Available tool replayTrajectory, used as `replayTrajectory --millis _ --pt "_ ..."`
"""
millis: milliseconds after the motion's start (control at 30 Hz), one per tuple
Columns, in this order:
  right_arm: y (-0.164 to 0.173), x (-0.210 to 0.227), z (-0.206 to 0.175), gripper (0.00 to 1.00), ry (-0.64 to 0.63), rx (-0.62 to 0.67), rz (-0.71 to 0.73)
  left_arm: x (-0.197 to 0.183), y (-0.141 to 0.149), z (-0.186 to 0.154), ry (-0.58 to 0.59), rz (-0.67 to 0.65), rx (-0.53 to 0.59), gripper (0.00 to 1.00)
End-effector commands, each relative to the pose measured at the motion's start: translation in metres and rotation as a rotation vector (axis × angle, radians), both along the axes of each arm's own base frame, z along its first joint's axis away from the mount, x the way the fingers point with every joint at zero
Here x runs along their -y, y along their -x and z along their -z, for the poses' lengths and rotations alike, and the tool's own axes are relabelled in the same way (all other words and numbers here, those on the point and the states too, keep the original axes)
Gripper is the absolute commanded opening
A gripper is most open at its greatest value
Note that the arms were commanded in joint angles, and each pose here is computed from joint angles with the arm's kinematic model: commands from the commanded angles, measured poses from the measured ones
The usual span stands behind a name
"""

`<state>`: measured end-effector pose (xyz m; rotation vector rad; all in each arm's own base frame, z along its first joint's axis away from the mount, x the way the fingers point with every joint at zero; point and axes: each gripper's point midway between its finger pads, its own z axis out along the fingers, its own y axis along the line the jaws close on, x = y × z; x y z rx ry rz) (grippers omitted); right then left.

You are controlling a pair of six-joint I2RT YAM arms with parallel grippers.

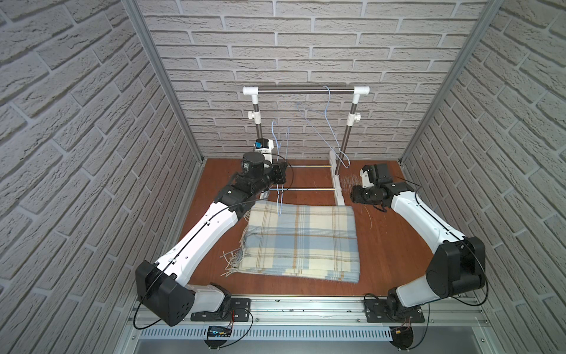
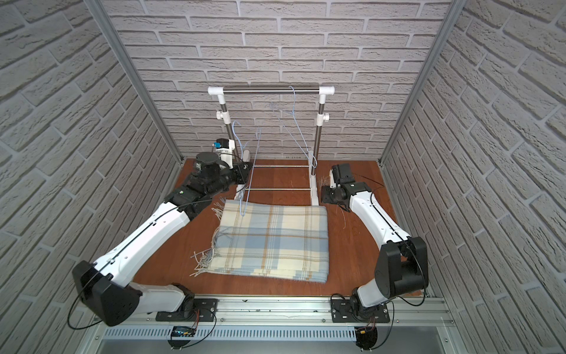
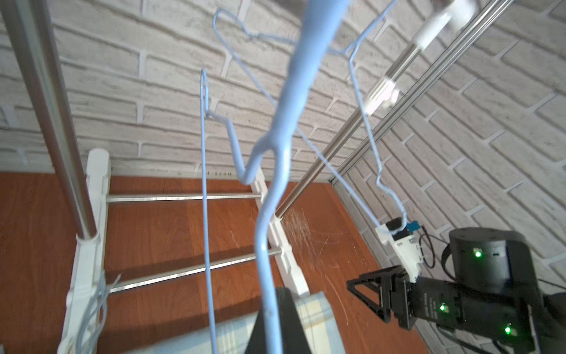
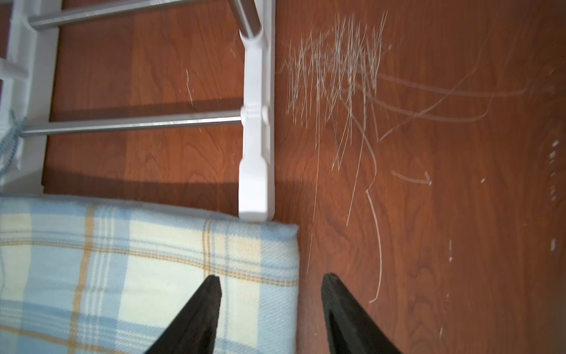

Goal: Hang the scarf on the hanger
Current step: Pick up the hanger from the clothesline.

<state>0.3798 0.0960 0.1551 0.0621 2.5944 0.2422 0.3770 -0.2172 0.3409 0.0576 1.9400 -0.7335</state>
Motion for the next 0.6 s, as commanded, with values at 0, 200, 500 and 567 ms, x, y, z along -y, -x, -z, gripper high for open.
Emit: replayTrajectory --millis 0,200,500,567 --pt "0.039 -0.003 0.042 0.59 -0.054 -0.222 0.035 0.002 0.007 0.015 0.055 -0.075 0.025 0.00" --pt "0.072 -0.003 0.080 0.59 -0.105 -0.329 0.097 0.011 0.031 0.058 0.070 -0.121 0.017 0.00" --pt "0.089 -0.007 0.106 0.57 -0.136 -0.353 0.117 0.018 0.056 0.113 0.115 -0.127 -0.014 0.00" --pt "0.087 -0.009 0.107 0.56 -0.138 -0.345 0.111 0.017 0.060 0.126 0.114 -0.130 -0.025 0.00"
